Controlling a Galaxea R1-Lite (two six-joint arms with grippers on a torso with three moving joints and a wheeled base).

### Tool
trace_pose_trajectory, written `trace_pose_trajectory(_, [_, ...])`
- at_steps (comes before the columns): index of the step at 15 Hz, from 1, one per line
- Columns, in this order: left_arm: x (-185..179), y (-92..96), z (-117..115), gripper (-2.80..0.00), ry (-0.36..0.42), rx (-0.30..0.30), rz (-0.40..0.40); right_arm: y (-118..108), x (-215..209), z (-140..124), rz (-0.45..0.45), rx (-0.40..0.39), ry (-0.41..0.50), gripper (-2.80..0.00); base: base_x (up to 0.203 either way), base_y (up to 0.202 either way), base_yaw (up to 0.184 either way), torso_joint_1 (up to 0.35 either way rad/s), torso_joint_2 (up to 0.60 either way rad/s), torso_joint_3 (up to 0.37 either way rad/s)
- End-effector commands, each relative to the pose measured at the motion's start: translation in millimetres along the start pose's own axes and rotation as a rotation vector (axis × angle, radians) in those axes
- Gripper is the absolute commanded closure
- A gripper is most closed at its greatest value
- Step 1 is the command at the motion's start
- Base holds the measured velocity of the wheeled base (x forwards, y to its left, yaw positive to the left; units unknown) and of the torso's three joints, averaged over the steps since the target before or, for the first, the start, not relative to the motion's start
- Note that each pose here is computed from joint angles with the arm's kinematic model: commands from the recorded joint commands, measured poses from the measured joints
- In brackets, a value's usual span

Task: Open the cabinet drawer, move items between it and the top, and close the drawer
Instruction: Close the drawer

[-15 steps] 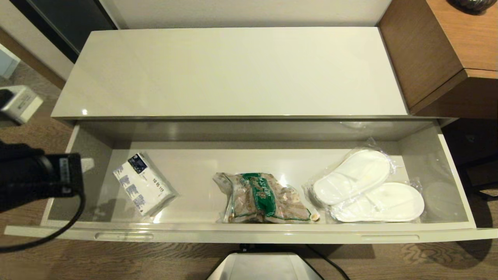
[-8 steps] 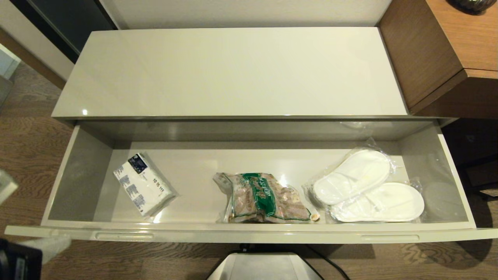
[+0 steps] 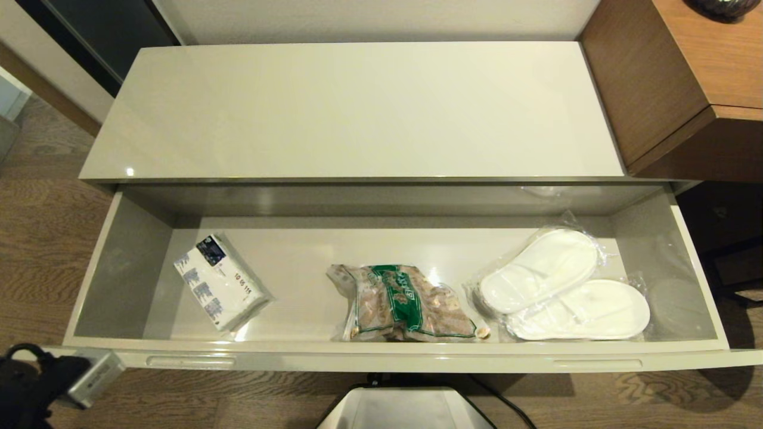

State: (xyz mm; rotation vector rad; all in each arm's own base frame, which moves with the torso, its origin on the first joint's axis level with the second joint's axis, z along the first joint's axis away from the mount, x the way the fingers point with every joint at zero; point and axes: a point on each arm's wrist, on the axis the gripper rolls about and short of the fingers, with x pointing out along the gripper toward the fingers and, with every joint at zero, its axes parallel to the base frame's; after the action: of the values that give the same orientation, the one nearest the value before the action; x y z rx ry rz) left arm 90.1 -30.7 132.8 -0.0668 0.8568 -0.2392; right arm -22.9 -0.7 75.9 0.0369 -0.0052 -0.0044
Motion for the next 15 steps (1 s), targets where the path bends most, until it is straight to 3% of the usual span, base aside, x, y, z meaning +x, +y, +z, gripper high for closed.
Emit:
trace_pose_trajectory(1, [42, -0.9, 9, 0.00, 0.081, -0.029, 0.018, 0, -1, -1, -0.002, 0.000, -0.016, 0.00, 0.000, 0.000, 0.000, 0.000, 0.00, 0.000])
trace_pose_trajectory(4, [89, -2.2, 21, 0.00, 0.111, -0.076, 0.030, 0, -1, -1, 0.000, 0.000, -0.016, 0.00, 0.000, 0.000, 0.000, 0.000, 0.00, 0.000])
trace_pose_trajectory(8, [125, -6.9, 54, 0.00, -0.038, -0.147, 0.061, 0, -1, -1, 0.000, 0.000, -0.016, 0.00, 0.000, 0.000, 0.000, 0.000, 0.00, 0.000])
trace_pose_trajectory(12, [108, -14.3, 112, 0.00, -0.260, -0.232, 0.132, 0, -1, -1, -0.001, 0.000, -0.016, 0.00, 0.000, 0.000, 0.000, 0.000, 0.00, 0.000])
trace_pose_trajectory(15, [73, -17.3, 149, 0.00, -0.327, -0.283, 0.148, 0, -1, -1, -0.001, 0.000, -0.016, 0.00, 0.000, 0.000, 0.000, 0.000, 0.00, 0.000])
